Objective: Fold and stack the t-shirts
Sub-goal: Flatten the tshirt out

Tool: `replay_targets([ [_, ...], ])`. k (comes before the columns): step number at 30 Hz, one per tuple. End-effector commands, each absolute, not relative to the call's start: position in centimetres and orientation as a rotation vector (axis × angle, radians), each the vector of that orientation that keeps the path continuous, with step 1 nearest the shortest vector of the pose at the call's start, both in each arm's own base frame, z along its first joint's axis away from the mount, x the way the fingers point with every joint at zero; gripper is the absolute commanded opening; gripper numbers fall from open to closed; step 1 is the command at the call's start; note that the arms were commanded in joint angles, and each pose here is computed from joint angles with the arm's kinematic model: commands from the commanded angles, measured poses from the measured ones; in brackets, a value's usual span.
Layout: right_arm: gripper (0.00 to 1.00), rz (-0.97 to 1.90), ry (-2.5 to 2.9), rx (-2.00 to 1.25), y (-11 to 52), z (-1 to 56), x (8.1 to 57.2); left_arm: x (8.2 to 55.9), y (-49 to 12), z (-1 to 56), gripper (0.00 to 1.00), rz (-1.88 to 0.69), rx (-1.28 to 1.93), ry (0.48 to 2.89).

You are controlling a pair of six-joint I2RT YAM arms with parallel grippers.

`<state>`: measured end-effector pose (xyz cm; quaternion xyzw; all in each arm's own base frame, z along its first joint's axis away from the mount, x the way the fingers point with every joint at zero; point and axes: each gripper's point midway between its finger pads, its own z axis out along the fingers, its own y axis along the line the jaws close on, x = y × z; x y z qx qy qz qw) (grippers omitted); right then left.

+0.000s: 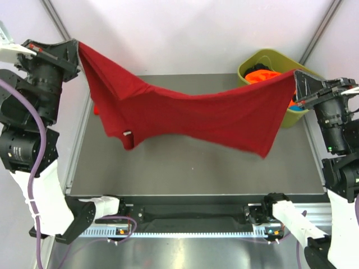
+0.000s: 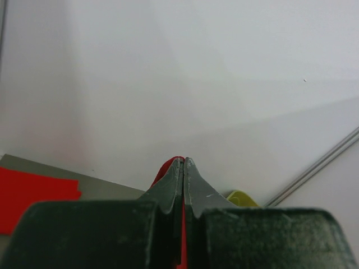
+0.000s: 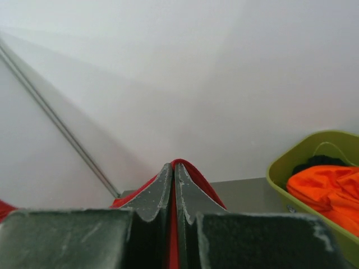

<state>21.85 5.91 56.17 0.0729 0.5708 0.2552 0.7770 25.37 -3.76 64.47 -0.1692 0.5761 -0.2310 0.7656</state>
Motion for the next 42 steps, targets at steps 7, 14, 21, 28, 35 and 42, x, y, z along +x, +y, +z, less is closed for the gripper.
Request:
replay_targets([
  [7, 0.00, 0.408, 1.270, 0.106, 5.5, 54.9, 26.5, 29.4, -2.4, 64.2, 0.00, -0.382, -0.415, 1.242],
  [14, 0.00, 0.475, 1.212, 0.098, 5.8, 58.7, 23.9, 26.0, -2.7, 69.0, 0.00, -0.503, -0.401, 1.086],
  [21, 0.00, 0.557, 1.147, 0.099, 5.4, 60.6, 15.9, 18.4, -1.6, 70.8, 0.00, -0.565, -0.403, 0.978],
  [28, 0.00, 0.667, 1.104, 0.084, 5.3, 59.5, 6.6, 9.2, -1.2, 71.1, 0.00, -0.693, -0.383, 0.884],
  [35, 0.00, 0.678, 0.959, 0.063, 3.8, 62.2, -1.9, 2.8, -0.8, 73.1, 0.00, -0.773, -0.335, 0.759],
  [42, 0.00, 0.601, 0.980, 0.130, 3.0, 62.2, 3.5, 8.8, -2.7, 73.7, 0.00, -0.769, -0.298, 0.829],
])
